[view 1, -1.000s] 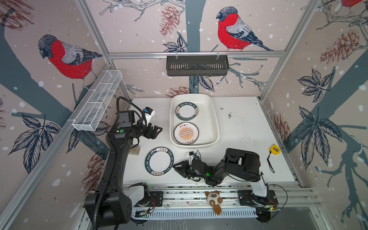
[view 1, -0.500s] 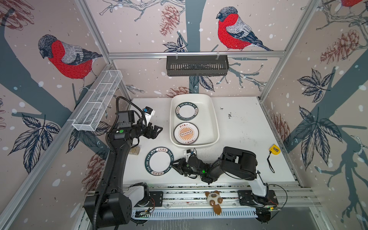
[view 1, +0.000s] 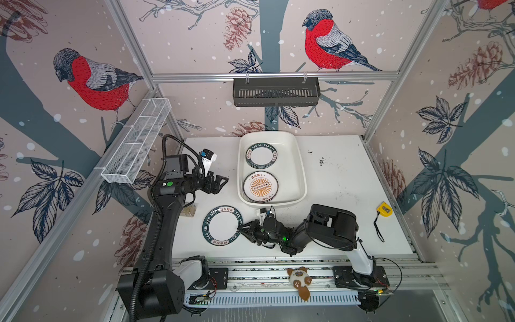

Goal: Place the plates into the plastic bin on the countertop
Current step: Pick up the plate from the bottom-left of the table, then place the plate in the plastic bin.

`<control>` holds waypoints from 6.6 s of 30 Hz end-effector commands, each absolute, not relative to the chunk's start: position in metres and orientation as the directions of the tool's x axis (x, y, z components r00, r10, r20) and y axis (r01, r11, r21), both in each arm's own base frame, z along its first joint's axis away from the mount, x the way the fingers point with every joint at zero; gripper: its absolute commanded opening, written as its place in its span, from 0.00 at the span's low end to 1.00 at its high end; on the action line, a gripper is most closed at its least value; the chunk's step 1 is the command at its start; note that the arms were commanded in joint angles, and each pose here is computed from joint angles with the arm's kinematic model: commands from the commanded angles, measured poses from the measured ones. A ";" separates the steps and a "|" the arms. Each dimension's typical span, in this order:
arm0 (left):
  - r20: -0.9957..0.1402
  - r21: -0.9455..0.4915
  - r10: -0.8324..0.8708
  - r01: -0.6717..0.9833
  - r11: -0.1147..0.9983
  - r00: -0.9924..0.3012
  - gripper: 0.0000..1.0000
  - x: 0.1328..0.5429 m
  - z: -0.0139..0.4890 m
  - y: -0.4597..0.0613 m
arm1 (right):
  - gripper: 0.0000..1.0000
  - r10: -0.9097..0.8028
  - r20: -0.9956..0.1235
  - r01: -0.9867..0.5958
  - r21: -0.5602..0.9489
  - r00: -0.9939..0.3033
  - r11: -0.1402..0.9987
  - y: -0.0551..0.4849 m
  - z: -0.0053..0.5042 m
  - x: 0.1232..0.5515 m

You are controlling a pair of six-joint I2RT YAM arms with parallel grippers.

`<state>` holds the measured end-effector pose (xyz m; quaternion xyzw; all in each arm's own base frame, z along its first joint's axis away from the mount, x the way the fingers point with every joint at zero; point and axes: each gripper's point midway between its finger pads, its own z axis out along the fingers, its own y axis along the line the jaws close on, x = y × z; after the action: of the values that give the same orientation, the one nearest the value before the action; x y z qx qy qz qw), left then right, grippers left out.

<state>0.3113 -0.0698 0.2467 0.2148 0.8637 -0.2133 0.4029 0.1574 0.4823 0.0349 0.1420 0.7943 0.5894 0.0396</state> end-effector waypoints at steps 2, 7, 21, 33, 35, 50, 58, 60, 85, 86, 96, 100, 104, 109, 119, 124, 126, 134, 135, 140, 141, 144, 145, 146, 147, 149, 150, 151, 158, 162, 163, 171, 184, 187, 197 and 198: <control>-0.810 -0.190 0.192 0.558 0.808 -0.554 0.84 0.315 0.256 -0.072 | 0.24 0.280 0.102 0.191 0.930 -0.955 0.313 0.479 0.022 0.157; -0.809 -0.191 0.193 0.558 0.807 -0.555 0.84 0.315 0.256 -0.072 | 0.21 0.283 0.100 0.197 0.920 -0.954 0.338 0.480 0.018 0.158; -0.813 -0.203 0.183 0.565 0.800 -0.552 0.84 0.315 0.256 -0.074 | 0.12 0.282 0.069 0.184 0.895 -0.957 0.407 0.480 0.011 0.161; -0.820 -0.214 0.168 0.565 0.797 -0.548 0.84 0.317 0.263 -0.075 | 0.06 0.282 0.049 0.169 0.892 -0.958 0.419 0.476 0.013 0.162; -0.820 -0.216 0.165 0.564 0.797 -0.548 0.84 0.318 0.266 -0.075 | 0.05 0.280 0.043 0.163 0.892 -0.959 0.422 0.475 0.015 0.161; -0.837 -0.221 0.135 0.553 0.803 -0.530 0.84 0.321 0.289 -0.075 | 0.00 0.261 0.058 0.156 0.916 -0.963 0.369 0.470 0.024 0.155; -0.836 -0.238 0.103 0.525 0.817 -0.539 0.84 0.324 0.297 -0.073 | 0.00 0.230 0.048 0.131 0.923 -0.972 0.361 0.471 0.031 0.150; -0.832 -0.259 0.085 0.519 0.815 -0.549 0.84 0.325 0.299 -0.074 | 0.00 0.221 0.055 0.130 0.931 -0.974 0.341 0.473 0.035 0.148; -0.836 -0.312 -0.005 0.467 0.828 -0.549 0.87 0.333 0.326 -0.072 | 0.00 0.154 0.049 0.091 0.956 -0.987 0.277 0.474 0.061 0.131; -0.835 -0.313 -0.005 0.467 0.827 -0.550 0.88 0.333 0.327 -0.072 | 0.00 0.155 0.048 0.090 0.957 -0.987 0.275 0.473 0.062 0.132; -0.866 -0.278 -0.011 0.462 0.842 -0.500 0.96 0.329 0.346 -0.069 | 0.00 0.154 0.034 0.070 0.968 -0.988 0.239 0.469 0.077 0.129; -0.858 -0.283 -0.021 0.439 0.853 -0.512 0.94 0.331 0.350 -0.066 | 0.00 0.146 0.022 0.056 0.971 -0.989 0.233 0.469 0.083 0.127; -0.860 -0.287 -0.027 0.439 0.851 -0.509 0.94 0.330 0.354 -0.067 | 0.00 0.142 0.008 0.040 0.973 -0.990 0.227 0.468 0.090 0.125; -0.868 -0.276 -0.029 0.433 0.858 -0.496 0.94 0.330 0.365 -0.065 | 0.00 0.139 0.006 0.035 0.979 -0.990 0.202 0.464 0.098 0.123; -0.885 -0.242 -0.007 0.448 0.861 -0.466 0.93 0.329 0.395 -0.064 | 0.00 0.133 -0.052 -0.027 0.983 -0.990 0.180 0.462 0.128 0.124; -0.902 -0.222 -0.004 0.456 0.862 -0.431 0.93 0.327 0.414 -0.065 | 0.00 0.124 -0.110 -0.085 0.978 -0.986 0.188 0.461 0.152 0.130; -0.908 -0.216 -0.006 0.455 0.864 -0.418 0.93 0.326 0.422 -0.064 | 0.00 0.126 -0.135 -0.108 0.974 -0.983 0.200 0.459 0.161 0.135; -0.933 -0.198 -0.015 0.480 0.855 -0.359 0.93 0.315 0.464 -0.069 | 0.00 0.131 -0.206 -0.174 0.960 -0.970 0.218 0.446 0.189 0.163; -0.937 -0.194 -0.015 0.484 0.853 -0.348 0.93 0.314 0.469 -0.069 | 0.00 0.134 -0.215 -0.182 0.958 -0.967 0.224 0.444 0.192 0.168; -0.945 -0.182 -0.015 0.485 0.855 -0.328 0.93 0.314 0.474 -0.069 | 0.00 0.159 -0.255 -0.210 0.944 -0.954 0.254 0.431 0.207 0.197; -0.943 -0.186 -0.016 0.485 0.854 -0.334 0.93 0.315 0.472 -0.069 | 0.00 0.170 -0.265 -0.216 0.941 -0.949 0.263 0.426 0.210 0.205; -0.935 -0.200 -0.010 0.503 0.841 -0.354 0.93 0.319 0.458 -0.072 | 0.00 0.191 -0.285 -0.228 0.935 -0.939 0.272 0.416 0.222 0.226; -0.936 -0.201 -0.011 0.505 0.839 -0.353 0.93 0.319 0.455 -0.072 | 0.00 0.192 -0.291 -0.232 0.932 -0.937 0.279 0.413 0.224 0.232; -0.937 -0.200 -0.011 0.510 0.837 -0.350 0.93 0.320 0.450 -0.073 | 0.00 0.193 -0.298 -0.236 0.928 -0.935 0.287 0.411 0.227 0.238; -0.941 -0.192 -0.008 0.514 0.836 -0.339 0.93 0.320 0.448 -0.073 | 0.00 0.196 -0.305 -0.241 0.925 -0.932 0.293 0.408 0.230 0.244; -0.943 -0.188 -0.007 0.516 0.835 -0.332 0.93 0.321 0.438 -0.073 | 0.00 0.204 -0.315 -0.245 0.920 -0.927 0.307 0.401 0.233 0.259; -0.944 -0.187 -0.005 0.521 0.833 -0.330 0.93 0.321 0.435 -0.074 | 0.00 0.209 -0.316 -0.244 0.919 -0.925 0.309 0.398 0.234 0.266; -0.943 -0.190 -0.003 0.530 0.826 -0.332 0.93 0.321 0.430 -0.075 | 0.00 0.215 -0.320 -0.247 0.919 -0.923 0.308 0.395 0.236 0.273; -0.951 -0.172 0.015 0.569 0.804 -0.309 0.93 0.322 0.411 -0.080 | 0.00 0.231 -0.335 -0.257 0.915 -0.913 0.311 0.378 0.242 0.313; -0.952 -0.184 0.006 0.584 0.791 -0.308 0.93 0.322 0.405 -0.083 | 0.00 0.240 -0.334 -0.252 0.915 -0.912 0.315 0.366 0.238 0.335; -0.951 -0.187 0.006 0.590 0.785 -0.310 0.93 0.323 0.403 -0.084 | 0.00 0.245 -0.334 -0.250 0.915 -0.910 0.315 0.363 0.237 0.341; -0.930 -0.253 -0.008 0.624 0.739 -0.368 0.93 0.333 0.362 -0.093 | 0.00 0.261 -0.334 -0.253 0.920 -0.906 0.301 0.348 0.233 0.373; -0.909 -0.218 0.155 0.756 0.617 -0.388 0.95 0.317 0.314 -0.138 | 0.00 0.301 -0.333 -0.229 0.915 -0.894 0.331 0.320 0.207 0.421; -0.907 -0.200 0.149 0.717 0.668 -0.393 0.94 0.326 0.316 -0.131 | 0.00 0.302 -0.341 -0.227 0.907 -0.890 0.354 0.317 0.200 0.432; -0.918 -0.231 0.092 0.708 0.668 -0.387 0.94 0.327 0.346 -0.133 | 0.00 0.337 -0.324 -0.164 0.889 -0.884 0.427 0.306 0.164 0.473; -0.918 -0.234 0.086 0.702 0.673 -0.388 0.94 0.328 0.349 -0.133 | 0.00 0.338 -0.326 -0.162 0.887 -0.883 0.433 0.306 0.162 0.477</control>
<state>0.3265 -0.1325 0.3387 0.2662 0.7743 -0.3072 0.4850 0.4673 0.3052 0.1595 0.0680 0.8130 0.5363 0.2164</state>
